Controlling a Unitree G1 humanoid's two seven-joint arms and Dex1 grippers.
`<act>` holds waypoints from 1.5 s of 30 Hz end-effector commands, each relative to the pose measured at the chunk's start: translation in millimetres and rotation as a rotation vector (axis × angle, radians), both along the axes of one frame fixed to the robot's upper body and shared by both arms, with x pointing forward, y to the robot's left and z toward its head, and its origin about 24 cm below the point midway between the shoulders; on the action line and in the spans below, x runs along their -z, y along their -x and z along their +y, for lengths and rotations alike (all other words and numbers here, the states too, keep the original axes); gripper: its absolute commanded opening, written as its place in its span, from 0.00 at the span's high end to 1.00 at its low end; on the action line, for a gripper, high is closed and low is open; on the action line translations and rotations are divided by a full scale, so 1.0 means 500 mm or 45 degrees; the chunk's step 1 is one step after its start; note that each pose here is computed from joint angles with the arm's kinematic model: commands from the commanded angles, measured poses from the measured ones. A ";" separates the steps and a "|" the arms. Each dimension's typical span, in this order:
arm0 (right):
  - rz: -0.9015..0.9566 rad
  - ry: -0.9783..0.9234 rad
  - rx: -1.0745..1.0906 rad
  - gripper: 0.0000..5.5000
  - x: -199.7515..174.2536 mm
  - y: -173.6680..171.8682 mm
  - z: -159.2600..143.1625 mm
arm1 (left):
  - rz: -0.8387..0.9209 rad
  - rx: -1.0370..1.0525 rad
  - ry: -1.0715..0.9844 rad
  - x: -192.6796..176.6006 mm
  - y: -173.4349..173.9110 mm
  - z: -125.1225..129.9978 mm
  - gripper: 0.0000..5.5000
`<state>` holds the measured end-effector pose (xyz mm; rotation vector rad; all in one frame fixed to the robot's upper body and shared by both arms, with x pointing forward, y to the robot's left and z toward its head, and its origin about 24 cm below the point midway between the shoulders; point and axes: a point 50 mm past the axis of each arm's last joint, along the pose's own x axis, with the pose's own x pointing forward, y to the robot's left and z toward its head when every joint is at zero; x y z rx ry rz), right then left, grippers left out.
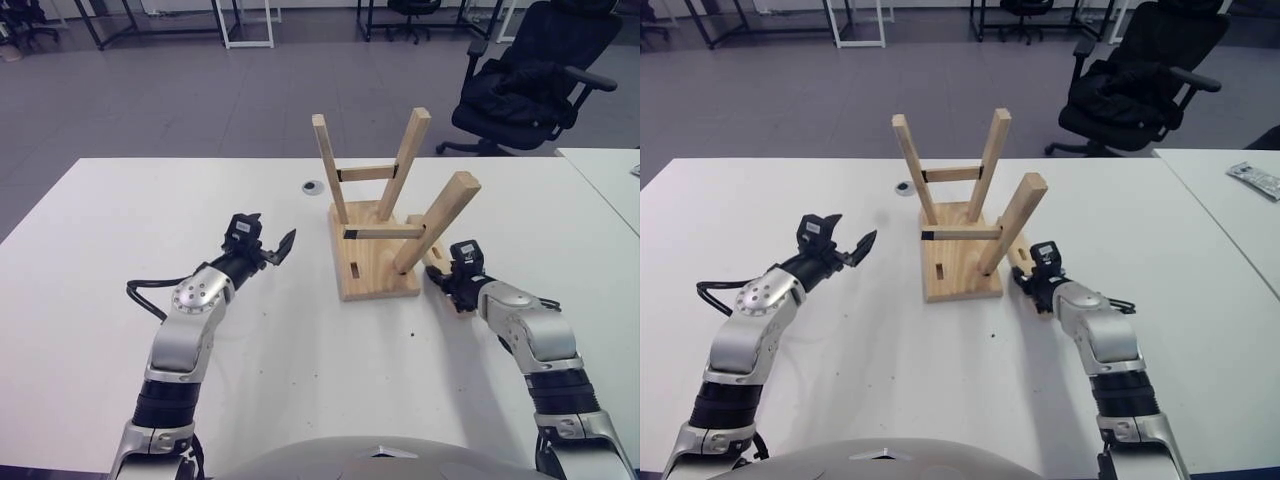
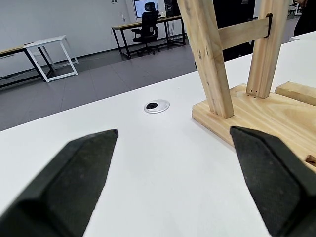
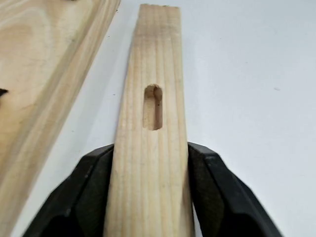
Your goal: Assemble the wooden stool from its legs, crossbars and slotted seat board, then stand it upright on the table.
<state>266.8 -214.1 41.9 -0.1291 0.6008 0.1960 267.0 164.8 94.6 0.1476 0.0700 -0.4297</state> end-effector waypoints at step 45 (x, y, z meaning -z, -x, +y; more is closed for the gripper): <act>-1.458 0.073 -1.050 0.62 -0.489 -0.014 0.194 | -0.415 0.703 1.160 -0.392 -0.075 -0.108 0.81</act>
